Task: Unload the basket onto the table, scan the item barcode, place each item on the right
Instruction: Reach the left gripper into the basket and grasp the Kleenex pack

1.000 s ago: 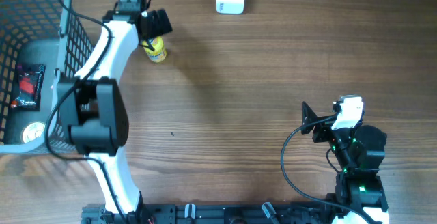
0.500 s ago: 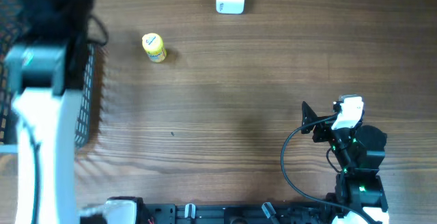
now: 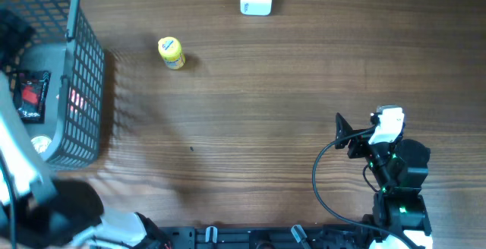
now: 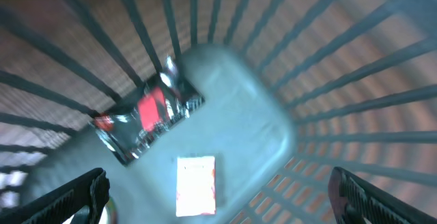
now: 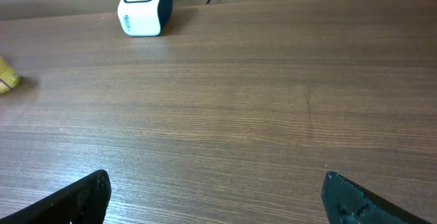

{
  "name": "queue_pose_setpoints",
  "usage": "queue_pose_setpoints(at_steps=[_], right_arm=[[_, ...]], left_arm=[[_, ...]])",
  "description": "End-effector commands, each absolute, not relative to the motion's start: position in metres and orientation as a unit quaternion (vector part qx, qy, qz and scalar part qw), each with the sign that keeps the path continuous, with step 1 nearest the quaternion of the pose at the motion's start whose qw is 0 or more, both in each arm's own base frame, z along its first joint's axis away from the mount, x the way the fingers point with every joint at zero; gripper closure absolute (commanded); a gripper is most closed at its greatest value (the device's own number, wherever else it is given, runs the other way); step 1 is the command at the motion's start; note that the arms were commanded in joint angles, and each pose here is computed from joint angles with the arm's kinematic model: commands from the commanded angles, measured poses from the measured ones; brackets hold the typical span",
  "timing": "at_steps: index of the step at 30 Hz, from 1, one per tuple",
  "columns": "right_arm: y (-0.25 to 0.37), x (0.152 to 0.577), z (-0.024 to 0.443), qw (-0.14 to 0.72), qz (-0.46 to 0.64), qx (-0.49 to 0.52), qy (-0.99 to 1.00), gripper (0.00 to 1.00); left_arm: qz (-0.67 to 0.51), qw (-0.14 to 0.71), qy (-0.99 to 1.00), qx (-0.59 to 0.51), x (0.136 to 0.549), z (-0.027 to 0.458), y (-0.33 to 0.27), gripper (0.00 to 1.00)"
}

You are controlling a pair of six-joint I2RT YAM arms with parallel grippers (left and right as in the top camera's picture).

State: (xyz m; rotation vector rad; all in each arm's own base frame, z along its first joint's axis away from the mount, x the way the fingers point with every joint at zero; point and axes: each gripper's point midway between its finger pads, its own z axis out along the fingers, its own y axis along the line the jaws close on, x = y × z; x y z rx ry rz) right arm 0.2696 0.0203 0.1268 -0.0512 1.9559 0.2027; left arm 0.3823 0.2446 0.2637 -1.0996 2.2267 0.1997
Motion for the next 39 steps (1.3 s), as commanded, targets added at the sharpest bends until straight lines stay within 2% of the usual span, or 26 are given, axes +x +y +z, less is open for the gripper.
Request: queue_pose_setpoints(at_steps=[1, 8, 15, 24, 26, 27, 28, 29, 30, 36, 39], right_arm=[[0.018, 0.272, 0.135, 0.56, 0.079, -0.021, 0.824, 0.0], [0.018, 0.272, 0.134, 0.559, 0.079, -0.021, 0.825, 0.0], [0.018, 0.272, 0.134, 0.559, 0.079, -0.021, 0.825, 0.0], [0.018, 0.272, 0.134, 0.56, 0.079, -0.021, 0.825, 0.0], [0.018, 0.272, 0.134, 0.559, 0.079, -0.021, 0.825, 0.0], [0.018, 0.272, 0.134, 0.559, 0.079, -0.021, 0.825, 0.0], [0.018, 0.272, 0.134, 0.559, 0.079, -0.021, 0.825, 0.0], [0.018, 0.272, 0.134, 0.559, 0.079, -0.021, 0.825, 0.0], [0.018, 0.272, 0.134, 0.559, 0.079, -0.021, 0.825, 0.0], [0.018, 0.272, 0.134, 0.559, 0.079, -0.021, 0.825, 0.0], [0.018, 0.272, 0.134, 0.559, 0.079, -0.021, 0.825, 0.0]], left_arm=[[0.033, 0.247, 0.857, -0.45, 0.396, 0.201, 0.241, 0.0], [0.015, 0.146, 0.865, -0.479, 0.397, 0.121, 0.23, 0.0], [0.021, 0.116, 0.88, -0.461, 0.393, 0.058, 0.206, 0.01], [0.038, 0.103, 0.88, -0.461, 0.378, 0.027, 0.204, 0.0], [0.038, 0.103, 0.88, -0.461, 0.378, 0.026, 0.203, 0.06], [0.038, 0.103, 0.88, -0.461, 0.378, 0.026, 0.203, 0.16], [0.038, 0.103, 0.88, -0.461, 0.378, 0.026, 0.203, 0.36], [0.038, 0.103, 0.88, -0.461, 0.378, 0.026, 0.203, 0.48], [0.038, 0.103, 0.88, -0.461, 0.378, 0.026, 0.203, 0.54], [0.037, 0.105, 0.88, -0.461, 0.378, 0.027, 0.203, 0.53], [0.036, 0.118, 0.879, -0.461, 0.38, 0.039, 0.204, 0.58]])
